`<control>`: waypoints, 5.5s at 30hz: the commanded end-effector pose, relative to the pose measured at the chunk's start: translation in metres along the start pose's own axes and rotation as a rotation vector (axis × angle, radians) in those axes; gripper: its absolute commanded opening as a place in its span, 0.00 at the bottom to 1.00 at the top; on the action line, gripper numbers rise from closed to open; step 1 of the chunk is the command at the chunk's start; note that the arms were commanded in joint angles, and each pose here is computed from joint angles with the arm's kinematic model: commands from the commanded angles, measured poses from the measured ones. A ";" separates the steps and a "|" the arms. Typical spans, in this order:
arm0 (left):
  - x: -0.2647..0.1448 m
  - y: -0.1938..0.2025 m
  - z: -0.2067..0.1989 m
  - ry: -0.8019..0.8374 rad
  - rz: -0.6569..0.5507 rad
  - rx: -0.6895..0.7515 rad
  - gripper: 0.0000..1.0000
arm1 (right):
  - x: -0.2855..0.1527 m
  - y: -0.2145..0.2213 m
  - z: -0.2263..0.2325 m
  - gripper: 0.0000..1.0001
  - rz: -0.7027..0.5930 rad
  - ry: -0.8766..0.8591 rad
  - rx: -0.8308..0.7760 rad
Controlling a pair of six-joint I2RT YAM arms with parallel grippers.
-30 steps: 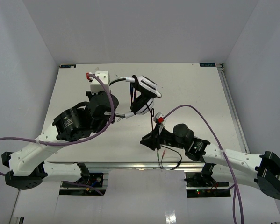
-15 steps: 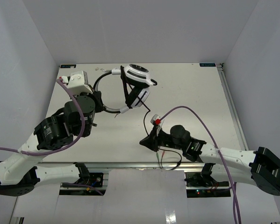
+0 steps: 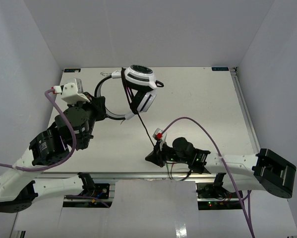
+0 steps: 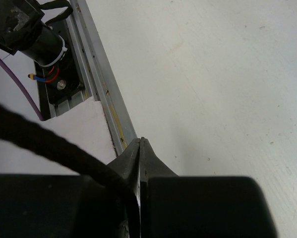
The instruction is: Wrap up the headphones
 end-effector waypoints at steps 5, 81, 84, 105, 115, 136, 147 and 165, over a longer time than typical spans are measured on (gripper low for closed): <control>-0.035 -0.031 -0.022 0.409 0.015 -0.207 0.00 | 0.012 -0.021 -0.010 0.08 -0.069 0.084 -0.033; 0.077 0.103 -0.077 -0.104 0.390 0.430 0.00 | -0.073 -0.098 0.037 0.08 -0.255 -0.035 -0.016; 0.069 0.089 -0.078 -0.010 0.357 0.318 0.00 | -0.069 -0.083 0.028 0.08 -0.267 0.050 -0.031; 0.035 0.059 -0.056 0.117 0.257 -0.042 0.00 | -0.032 -0.048 0.034 0.08 -0.342 0.236 -0.089; 0.011 0.042 -0.048 0.236 0.261 -0.132 0.00 | -0.016 -0.040 0.028 0.13 -0.387 0.211 -0.152; 0.001 0.036 -0.061 0.334 0.324 -0.178 0.00 | 0.001 -0.029 0.016 0.41 -0.490 0.189 -0.296; 0.001 0.038 -0.067 0.359 0.344 -0.197 0.00 | 0.000 -0.023 0.008 0.44 -0.535 0.170 -0.319; -0.010 0.023 -0.054 0.373 0.301 -0.207 0.00 | -0.009 0.000 -0.006 0.13 -0.549 0.155 -0.306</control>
Point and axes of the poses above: each gripper's point midway between its finger pads, its own x axis out along the fingers, its own z axis along the line the jaws close on, y = z × x, the point moved 7 cm from there along -x, back along the fingers, and after that the axes turned 6 degrees about x, right-handed, at the moved point
